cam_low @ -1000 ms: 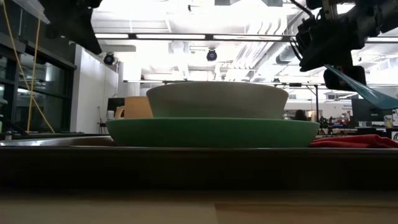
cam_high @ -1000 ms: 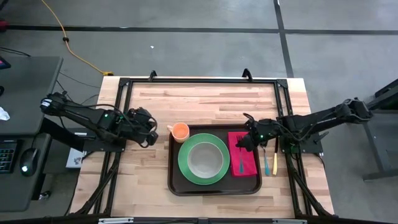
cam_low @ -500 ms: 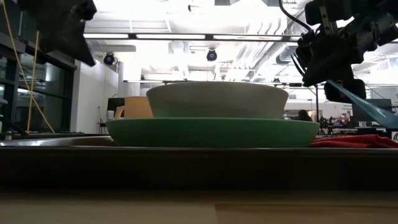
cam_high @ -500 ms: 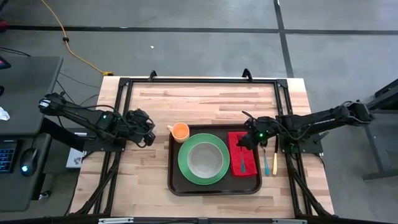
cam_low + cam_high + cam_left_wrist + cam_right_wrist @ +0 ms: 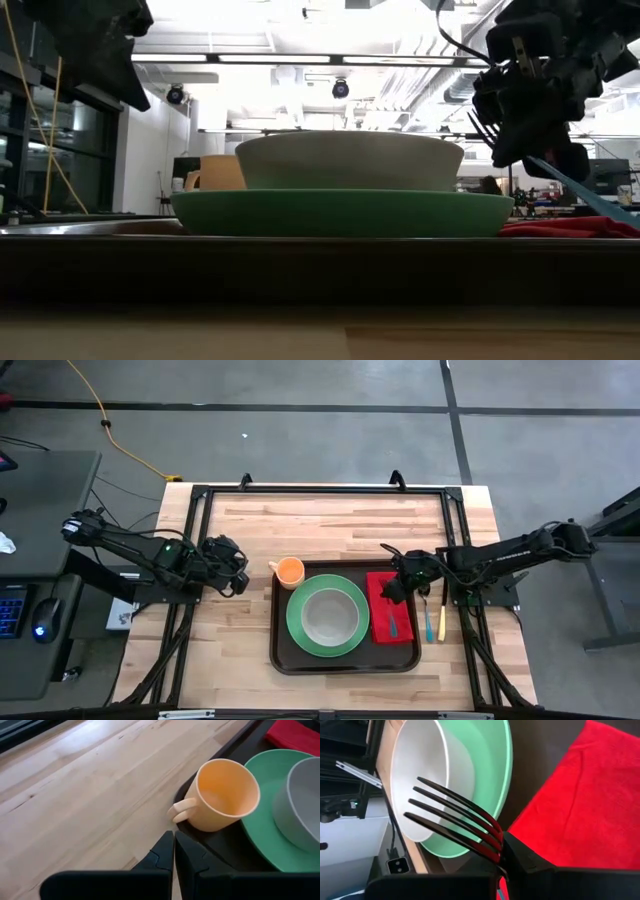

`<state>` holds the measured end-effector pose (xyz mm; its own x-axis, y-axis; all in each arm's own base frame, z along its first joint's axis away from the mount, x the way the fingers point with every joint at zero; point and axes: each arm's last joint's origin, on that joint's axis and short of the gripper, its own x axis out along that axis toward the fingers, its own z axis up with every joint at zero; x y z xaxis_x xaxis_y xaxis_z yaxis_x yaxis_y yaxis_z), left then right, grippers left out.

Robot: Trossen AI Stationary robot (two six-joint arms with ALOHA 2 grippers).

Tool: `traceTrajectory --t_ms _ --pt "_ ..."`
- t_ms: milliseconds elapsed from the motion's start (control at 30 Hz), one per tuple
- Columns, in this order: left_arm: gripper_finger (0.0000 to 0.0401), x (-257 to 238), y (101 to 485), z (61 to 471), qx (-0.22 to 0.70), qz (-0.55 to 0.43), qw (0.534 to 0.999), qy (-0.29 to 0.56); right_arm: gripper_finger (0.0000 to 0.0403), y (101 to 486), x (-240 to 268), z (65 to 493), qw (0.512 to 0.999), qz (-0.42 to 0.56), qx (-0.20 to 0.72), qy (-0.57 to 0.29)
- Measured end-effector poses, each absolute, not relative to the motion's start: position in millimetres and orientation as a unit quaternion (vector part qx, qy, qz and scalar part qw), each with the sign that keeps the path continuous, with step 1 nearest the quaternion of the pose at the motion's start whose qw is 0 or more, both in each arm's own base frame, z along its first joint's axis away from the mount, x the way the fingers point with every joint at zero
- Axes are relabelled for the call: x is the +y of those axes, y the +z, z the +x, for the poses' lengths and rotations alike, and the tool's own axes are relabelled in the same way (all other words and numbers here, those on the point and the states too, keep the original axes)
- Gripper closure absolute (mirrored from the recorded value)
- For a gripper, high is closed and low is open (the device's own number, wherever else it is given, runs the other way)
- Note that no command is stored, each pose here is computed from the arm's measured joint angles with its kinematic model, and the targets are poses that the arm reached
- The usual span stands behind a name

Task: Set up tray
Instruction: Put the fork on top of the table napkin on the serving tray

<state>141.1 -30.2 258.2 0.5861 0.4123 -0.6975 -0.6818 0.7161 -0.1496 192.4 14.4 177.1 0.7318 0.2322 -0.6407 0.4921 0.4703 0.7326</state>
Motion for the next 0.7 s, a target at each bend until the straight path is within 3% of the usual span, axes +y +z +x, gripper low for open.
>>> traceTrajectory --t_ms 700 --pt "0.0357 -30.2 258.1 141.0 0.328 -0.206 0.866 0.316 0.0403 176.2 14.0 194.2 0.777 0.516 0.349 -0.096"
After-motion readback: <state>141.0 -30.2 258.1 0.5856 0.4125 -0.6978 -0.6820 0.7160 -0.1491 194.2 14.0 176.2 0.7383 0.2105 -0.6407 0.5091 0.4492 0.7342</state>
